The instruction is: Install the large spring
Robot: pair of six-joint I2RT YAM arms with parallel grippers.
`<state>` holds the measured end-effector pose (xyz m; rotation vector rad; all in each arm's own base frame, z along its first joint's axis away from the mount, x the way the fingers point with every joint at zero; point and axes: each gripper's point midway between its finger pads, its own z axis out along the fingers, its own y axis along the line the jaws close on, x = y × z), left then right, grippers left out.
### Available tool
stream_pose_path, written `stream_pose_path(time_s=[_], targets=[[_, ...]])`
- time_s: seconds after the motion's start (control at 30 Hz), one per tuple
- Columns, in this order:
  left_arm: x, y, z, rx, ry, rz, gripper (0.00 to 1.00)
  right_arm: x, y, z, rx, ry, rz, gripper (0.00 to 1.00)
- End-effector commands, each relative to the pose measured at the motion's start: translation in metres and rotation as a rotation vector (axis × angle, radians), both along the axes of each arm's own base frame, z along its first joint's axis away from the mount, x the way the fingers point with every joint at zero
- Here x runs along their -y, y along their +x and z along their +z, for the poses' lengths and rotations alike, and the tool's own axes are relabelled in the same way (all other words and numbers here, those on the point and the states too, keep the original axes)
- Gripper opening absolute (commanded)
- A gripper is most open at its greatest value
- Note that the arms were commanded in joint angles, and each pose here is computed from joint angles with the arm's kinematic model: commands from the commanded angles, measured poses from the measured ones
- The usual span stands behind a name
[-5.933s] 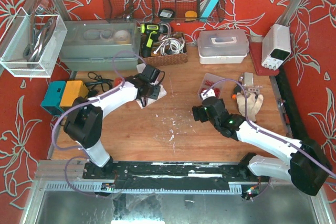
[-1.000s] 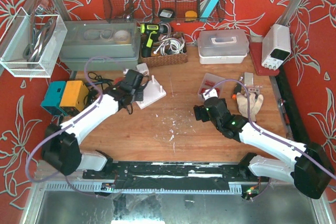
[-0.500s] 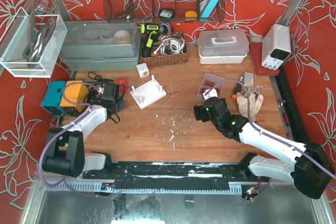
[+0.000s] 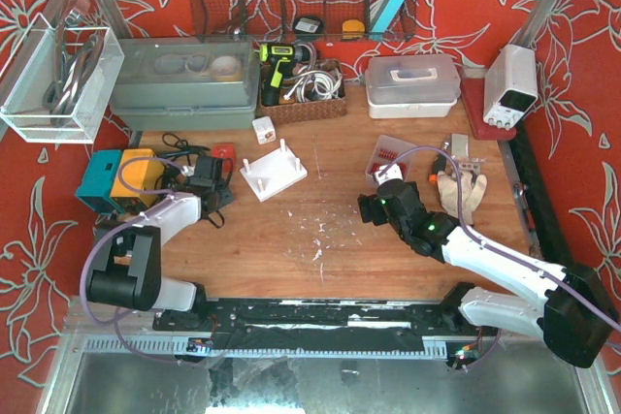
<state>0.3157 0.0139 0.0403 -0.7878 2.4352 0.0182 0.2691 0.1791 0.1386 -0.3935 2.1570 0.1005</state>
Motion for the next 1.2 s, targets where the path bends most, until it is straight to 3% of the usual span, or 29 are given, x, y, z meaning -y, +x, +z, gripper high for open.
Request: stream_pose_path(time_s=[0.0, 0.23, 0.27, 0.3, 0.33, 0.47, 0.6, 0.8, 0.93, 1.03, 1.17], targets=[[-0.006, 0.007, 0.023, 0.052, 0.014, 0.026, 0.58, 0.001, 0.002, 0.007, 0.022, 0.006, -0.020, 0.99], [0.010, 0.022, 0.090, 0.243, -0.021, -0.085, 0.81, 0.015, 0.007, 0.011, 0.042, -0.015, -0.112, 0.99], [0.018, 0.025, 0.103, 0.299, -0.042, -0.123, 0.85, 0.018, 0.008, 0.013, 0.049, -0.019, -0.124, 0.99], [0.027, 0.027, 0.114, 0.359, -0.071, -0.168, 0.97, 0.020, 0.009, 0.015, 0.055, -0.024, -0.138, 0.99], [0.037, 0.026, 0.119, 0.407, -0.109, -0.213, 1.00, 0.023, 0.010, 0.016, 0.057, -0.031, -0.152, 0.99], [0.073, 0.020, 0.152, 0.585, -0.221, -0.374, 1.00, 0.032, 0.015, 0.026, 0.056, -0.097, -0.186, 0.99], [0.120, 0.012, 0.165, 0.622, -0.291, -0.554, 1.00, 0.049, 0.022, 0.036, 0.040, -0.192, -0.240, 0.99], [0.210, -0.011, 0.174, 0.678, -0.285, -0.863, 1.00, 0.056, 0.046, 0.034, -0.047, -0.229, -0.233, 0.96], [0.251, -0.029, 0.173, 0.719, -0.284, -1.028, 1.00, 0.056, 0.069, 0.023, -0.160, -0.220, -0.191, 0.89], [0.270, -0.042, 0.165, 0.728, -0.285, -1.114, 1.00, 0.054, 0.082, 0.013, -0.233, -0.296, -0.154, 0.85], [0.268, -0.055, 0.130, 0.711, -0.221, -1.143, 1.00, 0.062, 0.098, -0.011, -0.338, -0.392, -0.158, 0.68]])
